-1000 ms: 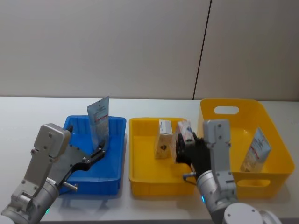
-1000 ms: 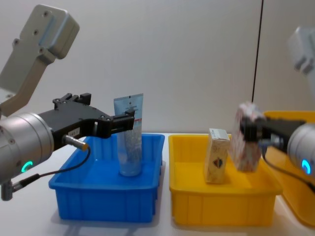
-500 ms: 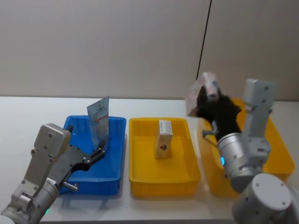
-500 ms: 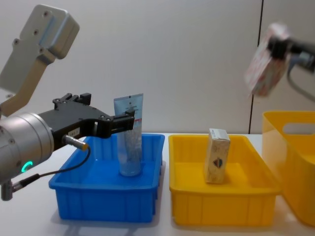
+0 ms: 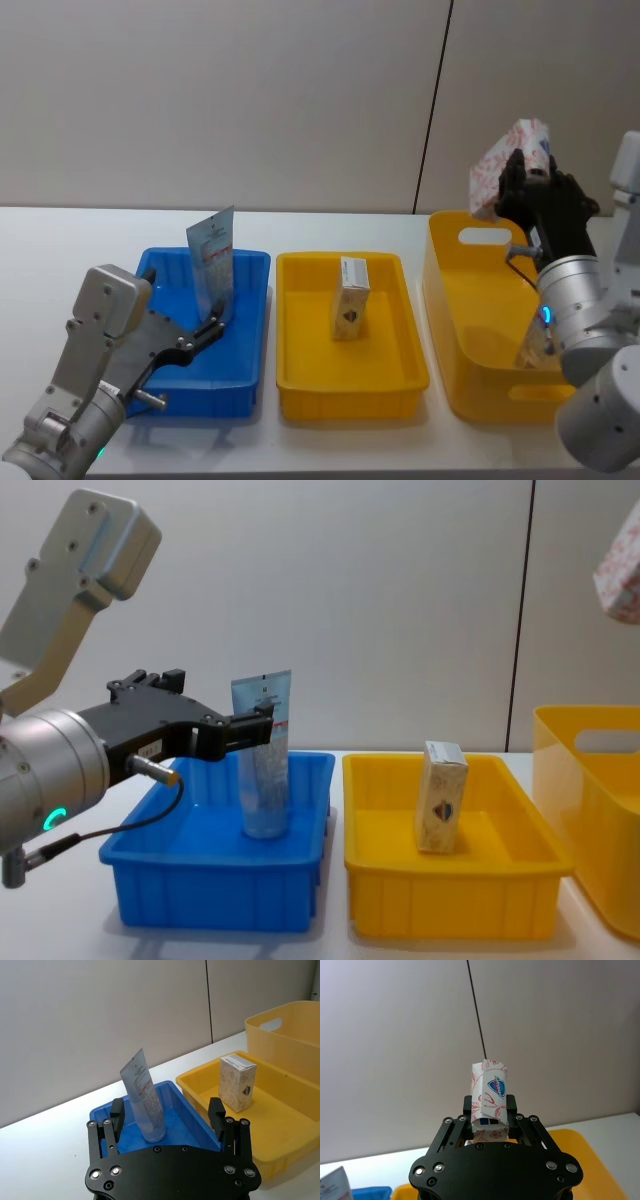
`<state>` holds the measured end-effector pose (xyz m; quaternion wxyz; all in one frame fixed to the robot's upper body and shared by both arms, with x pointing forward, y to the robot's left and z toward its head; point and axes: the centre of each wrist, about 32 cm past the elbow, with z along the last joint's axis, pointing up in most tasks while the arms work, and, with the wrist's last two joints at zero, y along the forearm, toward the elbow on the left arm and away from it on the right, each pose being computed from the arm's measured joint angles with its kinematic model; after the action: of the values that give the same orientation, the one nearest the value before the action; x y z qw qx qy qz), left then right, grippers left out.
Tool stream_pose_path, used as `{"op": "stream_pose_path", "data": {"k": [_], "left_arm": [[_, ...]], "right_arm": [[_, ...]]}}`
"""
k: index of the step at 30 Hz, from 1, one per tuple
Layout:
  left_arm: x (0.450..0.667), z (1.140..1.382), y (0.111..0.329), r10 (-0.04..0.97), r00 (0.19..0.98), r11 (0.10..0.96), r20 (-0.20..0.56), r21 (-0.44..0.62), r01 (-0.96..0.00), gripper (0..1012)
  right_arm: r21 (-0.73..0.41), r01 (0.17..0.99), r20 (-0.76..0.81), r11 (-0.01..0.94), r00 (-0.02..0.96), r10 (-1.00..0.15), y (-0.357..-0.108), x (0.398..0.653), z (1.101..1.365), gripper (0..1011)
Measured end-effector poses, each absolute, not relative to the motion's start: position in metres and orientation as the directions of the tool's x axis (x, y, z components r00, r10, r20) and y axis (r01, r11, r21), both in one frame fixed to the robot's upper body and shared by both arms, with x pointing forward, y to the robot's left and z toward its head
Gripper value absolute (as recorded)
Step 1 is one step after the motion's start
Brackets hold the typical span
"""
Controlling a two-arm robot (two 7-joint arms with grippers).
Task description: Bimanual collaborative sorting of washing and personal care products
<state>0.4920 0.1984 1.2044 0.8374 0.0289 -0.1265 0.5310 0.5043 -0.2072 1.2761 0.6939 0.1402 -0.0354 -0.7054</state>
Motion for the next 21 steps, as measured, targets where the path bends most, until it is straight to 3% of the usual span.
{"op": "stream_pose_path", "data": {"k": [21], "left_arm": [[0.492,1.204,0.198,0.882,0.404,0.434,0.242,-0.086,-0.897,1001]], "right_arm": [[0.019,0.999,0.029,-0.031,-0.031,-0.999,-0.229,0.494,1.257,323]]}}
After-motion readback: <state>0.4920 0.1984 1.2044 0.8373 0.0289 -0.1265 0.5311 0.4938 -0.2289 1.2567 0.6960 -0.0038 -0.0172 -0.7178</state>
